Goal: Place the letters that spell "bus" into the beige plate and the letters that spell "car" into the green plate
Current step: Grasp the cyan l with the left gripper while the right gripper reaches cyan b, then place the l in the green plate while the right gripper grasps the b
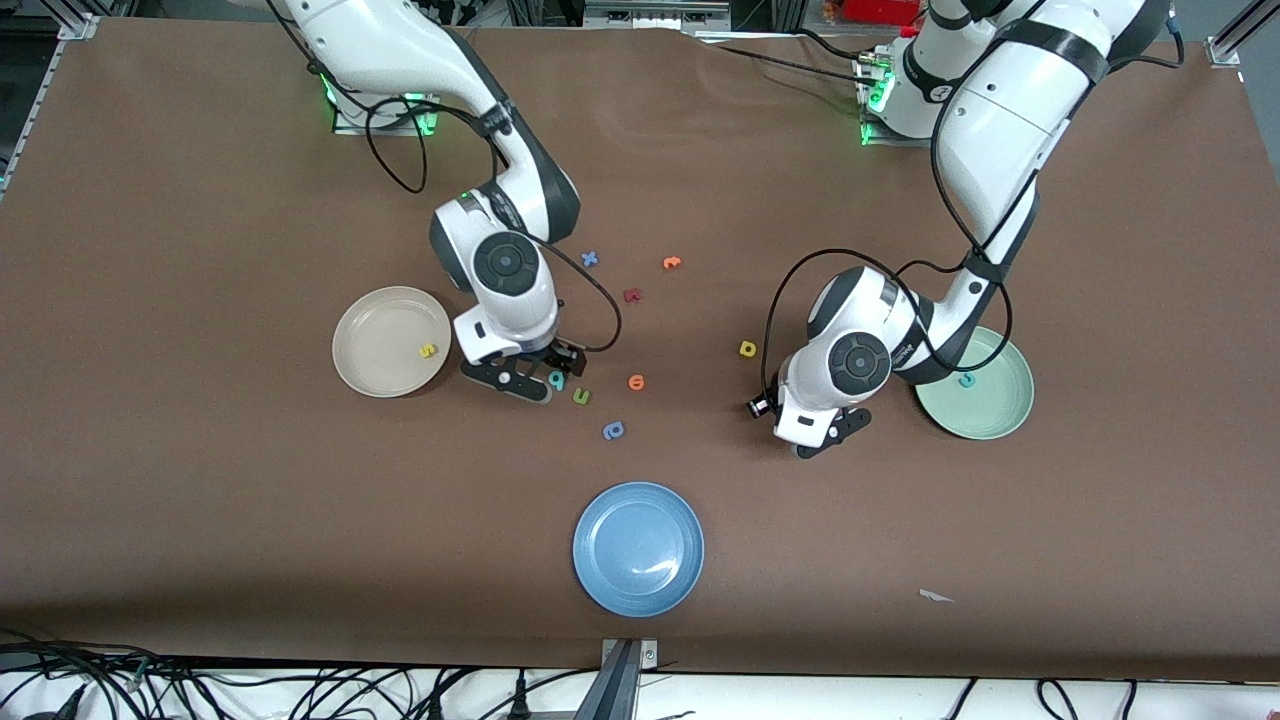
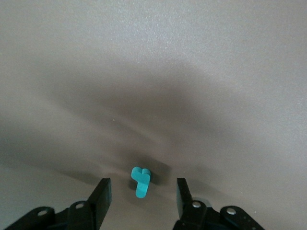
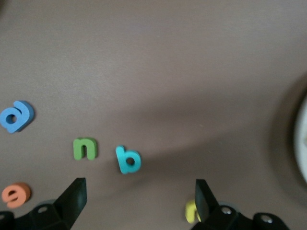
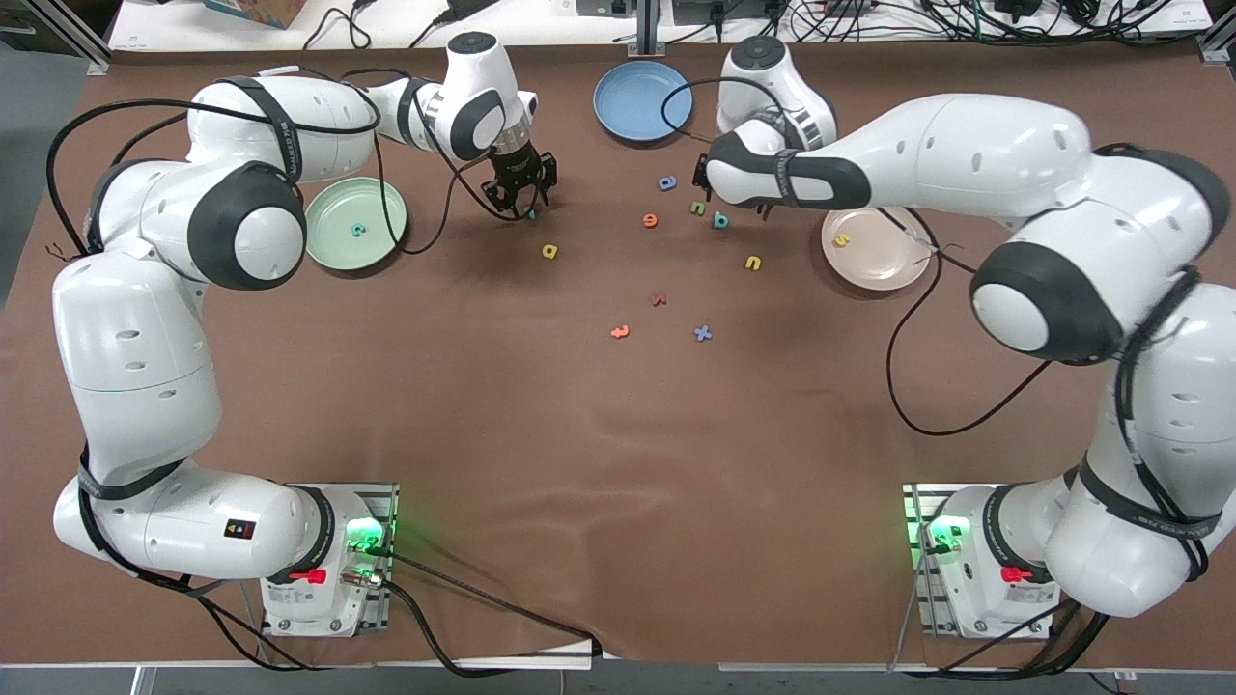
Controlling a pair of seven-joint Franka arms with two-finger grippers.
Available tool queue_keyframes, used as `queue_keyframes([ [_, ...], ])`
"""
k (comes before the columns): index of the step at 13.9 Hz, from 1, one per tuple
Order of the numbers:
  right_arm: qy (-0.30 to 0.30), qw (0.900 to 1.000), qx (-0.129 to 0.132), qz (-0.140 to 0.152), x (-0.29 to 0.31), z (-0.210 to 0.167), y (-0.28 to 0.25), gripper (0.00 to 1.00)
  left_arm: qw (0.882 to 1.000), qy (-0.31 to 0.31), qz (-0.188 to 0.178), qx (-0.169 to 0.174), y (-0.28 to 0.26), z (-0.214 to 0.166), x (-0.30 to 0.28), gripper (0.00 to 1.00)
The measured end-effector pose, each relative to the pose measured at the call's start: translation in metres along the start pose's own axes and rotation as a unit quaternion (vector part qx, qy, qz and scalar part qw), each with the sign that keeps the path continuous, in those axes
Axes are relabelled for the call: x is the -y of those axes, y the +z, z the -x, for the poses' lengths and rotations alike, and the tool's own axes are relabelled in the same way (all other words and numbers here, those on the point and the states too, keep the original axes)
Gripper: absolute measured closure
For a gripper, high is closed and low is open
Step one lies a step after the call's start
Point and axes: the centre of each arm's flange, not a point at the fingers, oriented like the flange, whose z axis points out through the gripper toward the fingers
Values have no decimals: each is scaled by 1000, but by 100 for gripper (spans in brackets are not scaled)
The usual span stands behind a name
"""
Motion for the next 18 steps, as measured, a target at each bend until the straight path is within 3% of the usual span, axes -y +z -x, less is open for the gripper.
queue_keyframes([
  [1,-6,1000,0,1,3,-1,7,2,1000,0,0,0,1,0,0,44],
  [2,-11,1000,-2,0,5,-2,13,4,1000,-1,-1,1,1,0,0,44],
  [6,-13,1000,-1,-2,7,-2,23,50,1000,-2,-4,5,9,0,1,55],
  [7,-13,1000,-2,-5,8,-2,25,55,1000,-2,-4,5,9,0,1,57],
  [10,-15,1000,-2,-7,11,1,34,55,1000,-2,-3,4,8,0,1,63],
  [13,-24,1000,-1,-6,18,11,44,55,1000,-5,-2,4,7,0,0,87],
  [18,-25,1000,0,-3,18,13,49,55,1000,-15,-2,2,6,-2,1,88],
])
